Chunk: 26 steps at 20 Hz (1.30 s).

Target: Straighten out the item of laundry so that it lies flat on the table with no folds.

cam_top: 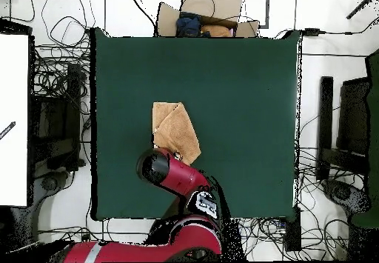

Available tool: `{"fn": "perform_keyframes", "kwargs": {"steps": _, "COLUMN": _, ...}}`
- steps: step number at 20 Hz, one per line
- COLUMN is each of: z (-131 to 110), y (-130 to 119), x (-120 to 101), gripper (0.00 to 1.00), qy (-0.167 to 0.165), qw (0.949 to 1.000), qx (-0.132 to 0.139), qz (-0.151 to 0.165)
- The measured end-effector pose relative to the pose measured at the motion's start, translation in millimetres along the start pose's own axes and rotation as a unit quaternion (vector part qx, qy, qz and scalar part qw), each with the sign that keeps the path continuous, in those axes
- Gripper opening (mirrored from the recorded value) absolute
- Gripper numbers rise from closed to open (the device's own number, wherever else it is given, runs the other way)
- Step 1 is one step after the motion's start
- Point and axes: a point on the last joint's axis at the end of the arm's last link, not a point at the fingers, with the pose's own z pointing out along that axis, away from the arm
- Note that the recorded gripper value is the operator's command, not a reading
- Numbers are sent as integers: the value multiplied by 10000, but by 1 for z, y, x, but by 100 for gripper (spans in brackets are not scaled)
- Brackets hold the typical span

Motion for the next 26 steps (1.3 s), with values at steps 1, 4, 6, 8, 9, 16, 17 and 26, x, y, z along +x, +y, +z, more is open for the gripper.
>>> {"fn": "perform_keyframes", "kwargs": {"steps": 1, "z": 2, "y": 1, "x": 1, "gripper": 0, "qy": -4, "qw": 10000, "qx": 2, "qz": -18}}
{"fn": "perform_keyframes", "kwargs": {"steps": 4, "z": 7, "y": 3, "x": 3, "gripper": 0, "qy": 7, "qw": 10000, "qx": 2, "qz": -44}}
{"fn": "perform_keyframes", "kwargs": {"steps": 6, "z": 7, "y": 3, "x": 2, "gripper": 0, "qy": 2, "qw": 10000, "qx": 3, "qz": -55}}
{"fn": "perform_keyframes", "kwargs": {"steps": 8, "z": 7, "y": 3, "x": 2, "gripper": 0, "qy": 2, "qw": 10000, "qx": 3, "qz": -66}}
{"fn": "perform_keyframes", "kwargs": {"steps": 9, "z": 7, "y": 3, "x": 2, "gripper": 0, "qy": 2, "qw": 10000, "qx": 4, "qz": -67}}
{"fn": "perform_keyframes", "kwargs": {"steps": 16, "z": 6, "y": 5, "x": 2, "gripper": 0, "qy": -14, "qw": 10000, "qx": 5, "qz": -92}}
{"fn": "perform_keyframes", "kwargs": {"steps": 17, "z": 6, "y": 6, "x": 2, "gripper": 0, "qy": -20, "qw": 9999, "qx": 5, "qz": -100}}
{"fn": "perform_keyframes", "kwargs": {"steps": 26, "z": -21, "y": 40, "x": 5, "gripper": 0, "qy": -153, "qw": 9992, "qx": -52, "qz": -371}}
